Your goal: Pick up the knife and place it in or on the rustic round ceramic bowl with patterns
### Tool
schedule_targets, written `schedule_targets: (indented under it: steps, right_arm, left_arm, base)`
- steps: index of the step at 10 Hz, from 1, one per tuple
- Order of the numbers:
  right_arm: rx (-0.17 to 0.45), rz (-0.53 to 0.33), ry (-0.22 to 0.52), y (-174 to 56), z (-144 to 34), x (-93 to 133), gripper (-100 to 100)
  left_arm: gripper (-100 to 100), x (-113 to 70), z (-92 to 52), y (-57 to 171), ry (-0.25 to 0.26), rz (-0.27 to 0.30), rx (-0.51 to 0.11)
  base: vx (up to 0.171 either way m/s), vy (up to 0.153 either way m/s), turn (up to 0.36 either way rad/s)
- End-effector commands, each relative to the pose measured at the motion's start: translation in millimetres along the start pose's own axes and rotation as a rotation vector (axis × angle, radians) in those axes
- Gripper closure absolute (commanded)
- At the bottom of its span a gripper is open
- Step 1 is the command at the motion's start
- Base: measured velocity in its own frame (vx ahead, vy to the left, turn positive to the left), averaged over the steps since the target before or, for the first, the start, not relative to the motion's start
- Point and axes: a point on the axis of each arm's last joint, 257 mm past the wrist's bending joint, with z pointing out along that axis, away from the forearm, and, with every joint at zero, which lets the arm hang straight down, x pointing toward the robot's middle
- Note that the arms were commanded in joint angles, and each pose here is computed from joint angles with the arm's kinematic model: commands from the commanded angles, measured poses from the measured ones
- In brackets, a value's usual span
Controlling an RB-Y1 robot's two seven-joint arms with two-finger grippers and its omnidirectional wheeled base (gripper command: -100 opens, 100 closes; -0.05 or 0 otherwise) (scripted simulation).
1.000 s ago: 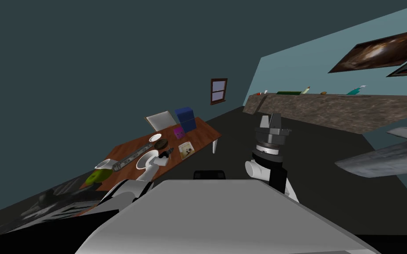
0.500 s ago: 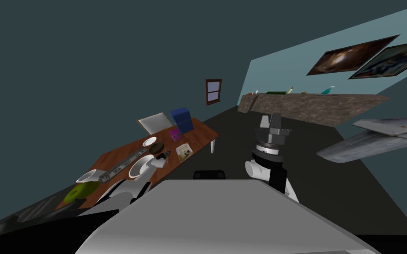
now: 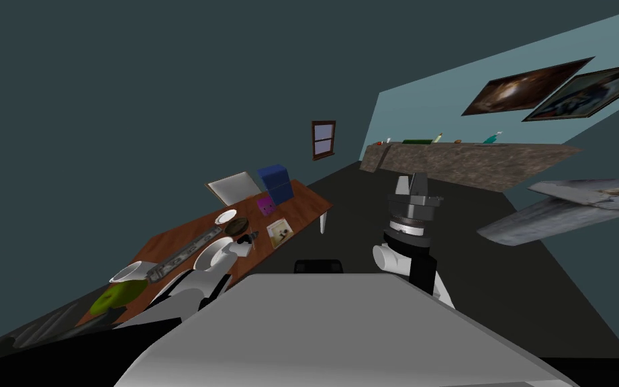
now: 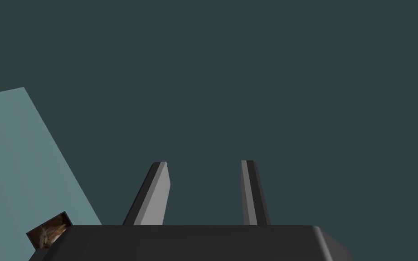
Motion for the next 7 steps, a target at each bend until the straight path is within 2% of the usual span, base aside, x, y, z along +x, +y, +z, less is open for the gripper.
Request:
schedule_targets:
  steps: [1,2,4,5,7]
  right_arm:
    - [0.0,0.0,0.0,0.0,0.0,0.0,0]
    - [0.0,0.0,0.0,0.0,0.0,0.0,0]
    - [0.0,0.0,0.0,0.0,0.0,0.0,0]
    - [0.0,0.0,0.0,0.0,0.0,0.0,0]
    - [0.0,0.0,0.0,0.0,0.0,0.0,0]
  left_arm:
    - [-100,2.4,-2.3,7.6,-0.001,0.045,-0.004]
    - [-100,1.5,-2.3,8.4,-0.005,0.053,-0.007]
    - [-100,1.5,-2.3,8.4,-0.005,0.005,-0.007]
    - [-100,4.8,-4.8,15.3,-0.005,0.064,-0.01]
    - [-100,3.7,-4.8,15.9,-0.009,0.039,-0.013]
  base:
    - [0.04,-0.001,0.021]
    - [0.05,0.003,0.022]
    - [0.018,0.001,-0.003]
    - [0.048,0.0,0.023]
    - [0.034,-0.001,0.01]
